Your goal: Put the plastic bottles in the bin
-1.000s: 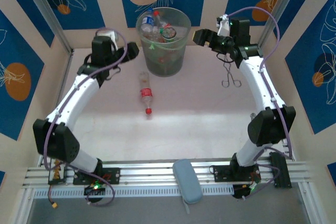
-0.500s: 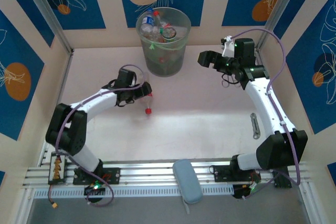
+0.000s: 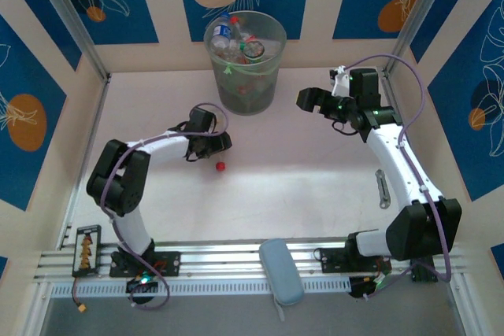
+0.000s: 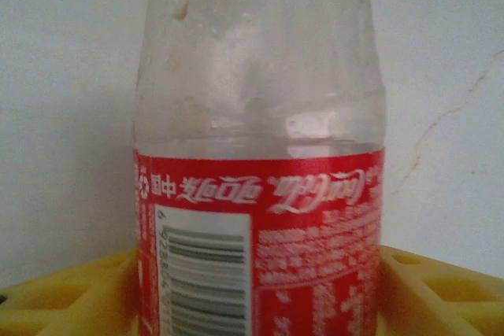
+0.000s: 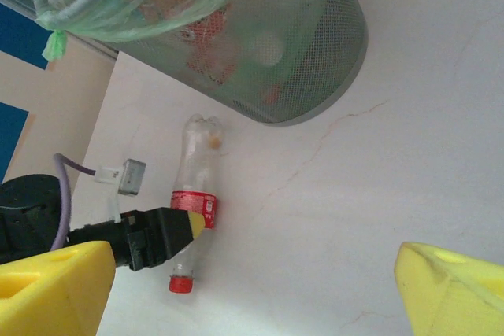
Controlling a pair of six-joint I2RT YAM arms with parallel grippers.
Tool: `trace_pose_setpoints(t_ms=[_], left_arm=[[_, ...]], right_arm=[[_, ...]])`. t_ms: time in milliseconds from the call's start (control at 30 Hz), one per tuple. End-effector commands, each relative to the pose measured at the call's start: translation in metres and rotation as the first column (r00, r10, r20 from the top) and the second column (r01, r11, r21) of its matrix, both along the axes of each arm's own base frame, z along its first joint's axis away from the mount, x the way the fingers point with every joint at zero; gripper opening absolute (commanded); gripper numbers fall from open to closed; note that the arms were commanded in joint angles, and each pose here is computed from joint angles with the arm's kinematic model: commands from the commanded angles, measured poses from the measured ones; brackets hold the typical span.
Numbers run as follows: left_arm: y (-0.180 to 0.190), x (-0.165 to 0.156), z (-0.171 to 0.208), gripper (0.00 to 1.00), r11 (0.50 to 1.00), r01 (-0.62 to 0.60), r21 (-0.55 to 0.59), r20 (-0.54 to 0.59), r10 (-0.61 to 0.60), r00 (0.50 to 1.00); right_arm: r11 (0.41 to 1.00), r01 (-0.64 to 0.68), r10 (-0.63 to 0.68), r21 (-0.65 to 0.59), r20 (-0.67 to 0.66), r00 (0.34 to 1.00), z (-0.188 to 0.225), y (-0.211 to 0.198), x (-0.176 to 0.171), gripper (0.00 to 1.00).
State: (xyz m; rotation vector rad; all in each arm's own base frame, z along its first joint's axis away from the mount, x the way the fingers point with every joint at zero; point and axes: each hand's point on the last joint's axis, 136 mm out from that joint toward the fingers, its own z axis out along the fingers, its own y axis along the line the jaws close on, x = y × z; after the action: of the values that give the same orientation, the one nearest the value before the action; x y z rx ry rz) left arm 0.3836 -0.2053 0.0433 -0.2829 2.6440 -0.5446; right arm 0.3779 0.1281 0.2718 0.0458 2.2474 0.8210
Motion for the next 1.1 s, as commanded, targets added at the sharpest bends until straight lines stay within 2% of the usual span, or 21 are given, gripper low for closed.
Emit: trace_pose_setpoints(t_ms=[0,300,467,633,800,900,1067], left_arm=[[-0.005,0.008,-0.001,0.68,1.0,-0.012,0.008,0.019,0.012,1.0],[-0.001,0.01,0.008,0.56,1.0,-0.014,0.016,0.045,0.013,0.999],[0.006,0.013,0.032,0.51,0.999,-0.012,0.03,0.089,0.01,0.996],[0.036,0.014,0.063,0.51,0.996,-0.034,0.086,0.143,0.022,0.99],[0.055,0.017,0.118,0.5,0.993,-0.015,0.114,0.234,-0.012,0.972],[0.061,0.022,0.165,0.5,0.98,0.018,0.198,0.304,-0.079,0.95],[0.068,0.033,0.253,0.48,0.953,0.027,0.302,0.48,-0.176,0.859]], right_arm=[[1.0,-0.004,0.004,-0.003,0.029,1.0,0.006,-0.001,-0.005,0.92],[1.0,0.016,-0.016,0.011,0.011,1.0,0.001,-0.004,0.001,0.91],[1.0,0.014,-0.015,0.019,0.022,1.0,0.006,-0.004,0.004,0.91],[1.0,-0.002,0.001,0.013,0.042,0.999,0.012,-0.003,0.007,0.91],[1.0,-0.007,0.007,0.004,0.055,0.998,0.015,-0.004,0.007,0.91],[1.0,-0.006,0.006,0.003,0.059,0.998,0.016,-0.004,0.007,0.91],[1.0,-0.004,0.004,0.008,0.057,0.998,0.014,-0.004,0.006,0.91]])
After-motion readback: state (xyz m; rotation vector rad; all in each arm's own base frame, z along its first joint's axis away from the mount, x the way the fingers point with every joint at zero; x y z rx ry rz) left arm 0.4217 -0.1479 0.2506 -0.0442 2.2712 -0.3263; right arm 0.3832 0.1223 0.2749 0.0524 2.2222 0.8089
